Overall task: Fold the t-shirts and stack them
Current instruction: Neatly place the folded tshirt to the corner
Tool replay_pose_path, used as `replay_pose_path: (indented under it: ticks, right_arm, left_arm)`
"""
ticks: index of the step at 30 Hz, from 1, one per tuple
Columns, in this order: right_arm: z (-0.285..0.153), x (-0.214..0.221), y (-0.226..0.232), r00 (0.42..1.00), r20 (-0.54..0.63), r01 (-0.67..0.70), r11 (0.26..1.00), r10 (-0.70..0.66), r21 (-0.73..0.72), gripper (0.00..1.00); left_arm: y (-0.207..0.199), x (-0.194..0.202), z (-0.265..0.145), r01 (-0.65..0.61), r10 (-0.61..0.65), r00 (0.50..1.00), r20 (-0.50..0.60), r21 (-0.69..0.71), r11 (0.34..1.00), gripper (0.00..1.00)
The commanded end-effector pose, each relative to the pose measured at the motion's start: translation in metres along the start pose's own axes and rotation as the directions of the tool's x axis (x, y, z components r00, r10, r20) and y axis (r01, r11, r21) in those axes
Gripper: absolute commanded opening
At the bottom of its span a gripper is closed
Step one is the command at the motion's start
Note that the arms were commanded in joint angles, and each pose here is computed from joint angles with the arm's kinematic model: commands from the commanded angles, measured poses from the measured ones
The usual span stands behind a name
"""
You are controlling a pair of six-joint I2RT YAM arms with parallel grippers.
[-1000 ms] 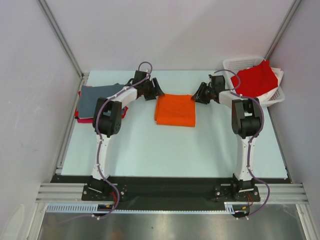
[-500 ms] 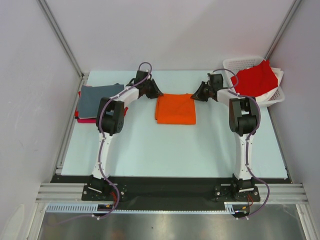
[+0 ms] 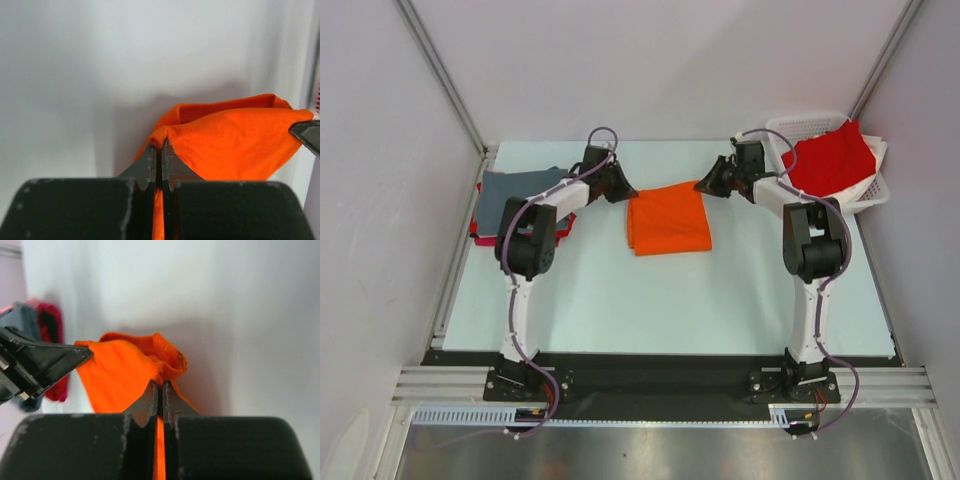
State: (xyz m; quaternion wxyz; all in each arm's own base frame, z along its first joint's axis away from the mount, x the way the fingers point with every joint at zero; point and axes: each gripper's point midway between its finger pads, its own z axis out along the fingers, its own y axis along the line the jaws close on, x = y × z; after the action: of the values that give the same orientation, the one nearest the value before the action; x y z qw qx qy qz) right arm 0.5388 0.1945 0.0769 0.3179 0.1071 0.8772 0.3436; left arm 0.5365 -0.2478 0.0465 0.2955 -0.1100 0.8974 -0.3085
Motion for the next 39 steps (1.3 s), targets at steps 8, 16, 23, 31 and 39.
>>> replay_pose_path:
  ticks: [8,16,23,31,39]
  right_arm:
    - [-0.117,0.004,0.164,0.950,0.180,0.291,0.934,-0.256,-0.206,0.00]
    - [-0.177,0.024,0.276,0.899,0.289,0.412,0.861,-0.330,-0.299,0.00]
    - [-0.157,0.057,0.347,0.889,0.266,0.451,0.813,-0.373,-0.369,0.00]
    - [-0.086,0.115,0.404,0.889,0.195,0.456,0.779,-0.413,-0.430,0.00]
    - [-0.048,0.128,0.437,0.909,0.223,0.417,0.760,-0.353,-0.498,0.00]
  left_arm:
    - [-0.097,-0.052,-0.189,-0.192,0.146,0.942,0.303,0.128,0.973,0.00]
    - [-0.081,-0.067,-0.307,-0.151,0.119,0.891,0.438,0.038,0.988,0.00]
    - [-0.032,-0.100,-0.383,-0.038,0.078,0.814,0.575,-0.082,0.996,0.00]
    - [0.043,-0.140,-0.437,0.131,0.030,0.752,0.659,-0.194,0.972,0.00]
    - [0.091,-0.158,-0.450,0.218,0.007,0.729,0.684,-0.241,0.946,0.00]
